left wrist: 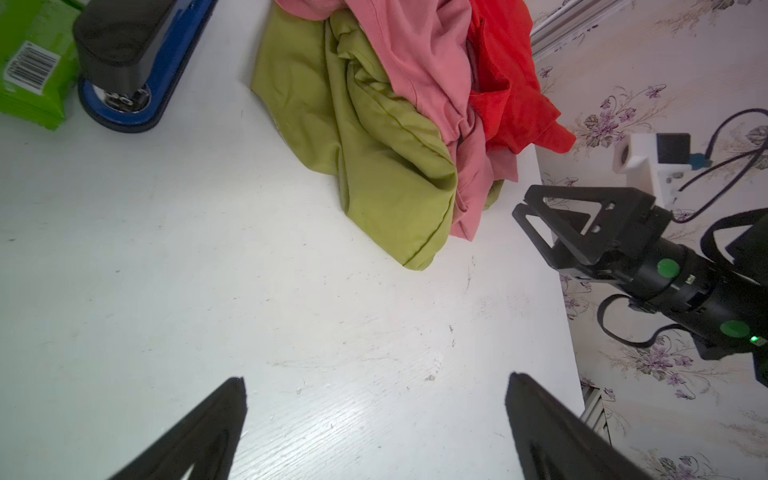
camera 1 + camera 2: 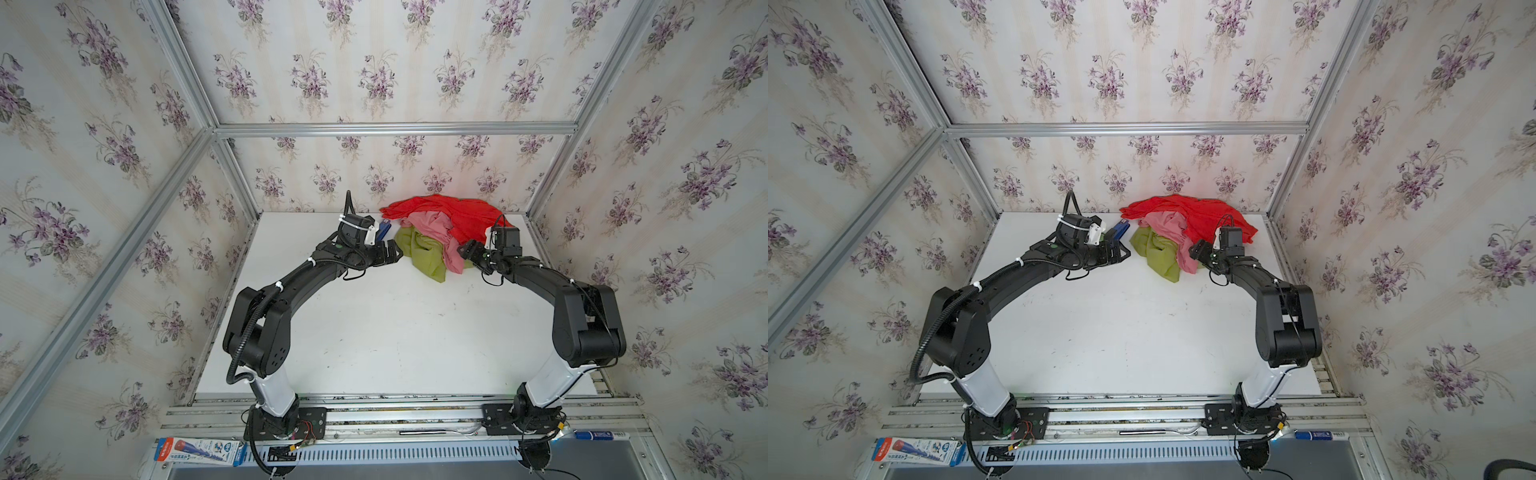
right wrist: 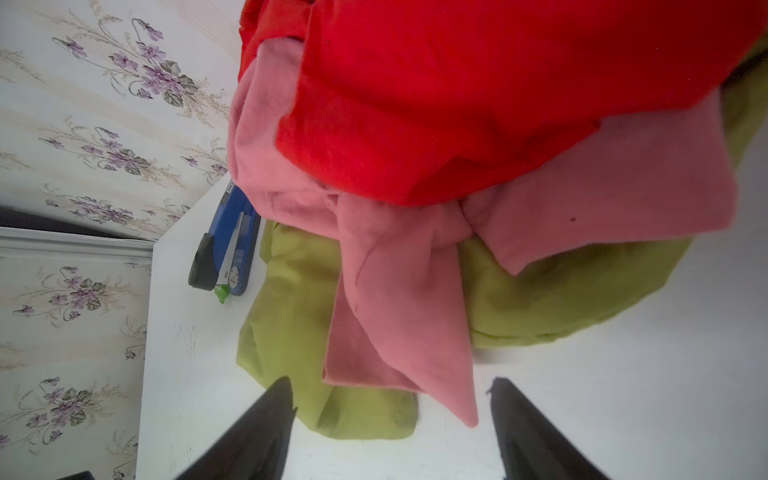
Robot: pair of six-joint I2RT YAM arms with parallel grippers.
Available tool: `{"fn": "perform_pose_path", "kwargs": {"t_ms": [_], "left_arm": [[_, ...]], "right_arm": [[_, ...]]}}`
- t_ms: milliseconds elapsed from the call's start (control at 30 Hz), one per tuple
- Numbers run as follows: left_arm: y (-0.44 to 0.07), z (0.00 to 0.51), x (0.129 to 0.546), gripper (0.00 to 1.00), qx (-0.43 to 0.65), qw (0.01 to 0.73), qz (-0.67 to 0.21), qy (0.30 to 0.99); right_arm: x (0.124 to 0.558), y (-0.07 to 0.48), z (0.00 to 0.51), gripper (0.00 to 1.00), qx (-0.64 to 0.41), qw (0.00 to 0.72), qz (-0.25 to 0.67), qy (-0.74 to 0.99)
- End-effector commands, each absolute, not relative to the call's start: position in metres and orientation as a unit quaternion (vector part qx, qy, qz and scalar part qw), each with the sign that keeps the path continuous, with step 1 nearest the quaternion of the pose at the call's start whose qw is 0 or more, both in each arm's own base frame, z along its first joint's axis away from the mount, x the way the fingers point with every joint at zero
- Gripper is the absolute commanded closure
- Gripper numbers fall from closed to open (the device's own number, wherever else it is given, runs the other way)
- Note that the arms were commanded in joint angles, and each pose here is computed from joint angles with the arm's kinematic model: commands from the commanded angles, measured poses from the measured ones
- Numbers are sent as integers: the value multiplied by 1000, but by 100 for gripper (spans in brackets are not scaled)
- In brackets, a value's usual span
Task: Pick out a specific cloth from the pile
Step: 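Grasp the pink cloth with the right gripper while the left gripper hovers beside the pile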
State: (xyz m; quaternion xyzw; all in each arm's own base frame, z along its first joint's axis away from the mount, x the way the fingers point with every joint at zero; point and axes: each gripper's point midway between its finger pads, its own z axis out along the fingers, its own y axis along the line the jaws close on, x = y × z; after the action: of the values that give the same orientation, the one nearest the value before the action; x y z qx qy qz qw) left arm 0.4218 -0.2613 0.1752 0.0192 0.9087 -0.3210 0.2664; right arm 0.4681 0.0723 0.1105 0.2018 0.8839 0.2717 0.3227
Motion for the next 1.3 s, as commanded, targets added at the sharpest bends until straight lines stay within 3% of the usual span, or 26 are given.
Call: {"fn": "perform_pose_path", "kwargs": {"t_ms": [0,567,933,1267], "left_arm": [[-269,177,426,0,17,256,-336,906],[-288,165,448,0,12,236,-353,905],[-287,161,446,0,10,232,-351,907],[-282,167,442,0,11,239,-348,906]], "right_arm": [[481,78,111,24,211,322,293,875],[502,83,84,43,226,299,310,874],[510,92,88,70,230,289,342,864],[514,96,105,84,228,293,356,857]]}}
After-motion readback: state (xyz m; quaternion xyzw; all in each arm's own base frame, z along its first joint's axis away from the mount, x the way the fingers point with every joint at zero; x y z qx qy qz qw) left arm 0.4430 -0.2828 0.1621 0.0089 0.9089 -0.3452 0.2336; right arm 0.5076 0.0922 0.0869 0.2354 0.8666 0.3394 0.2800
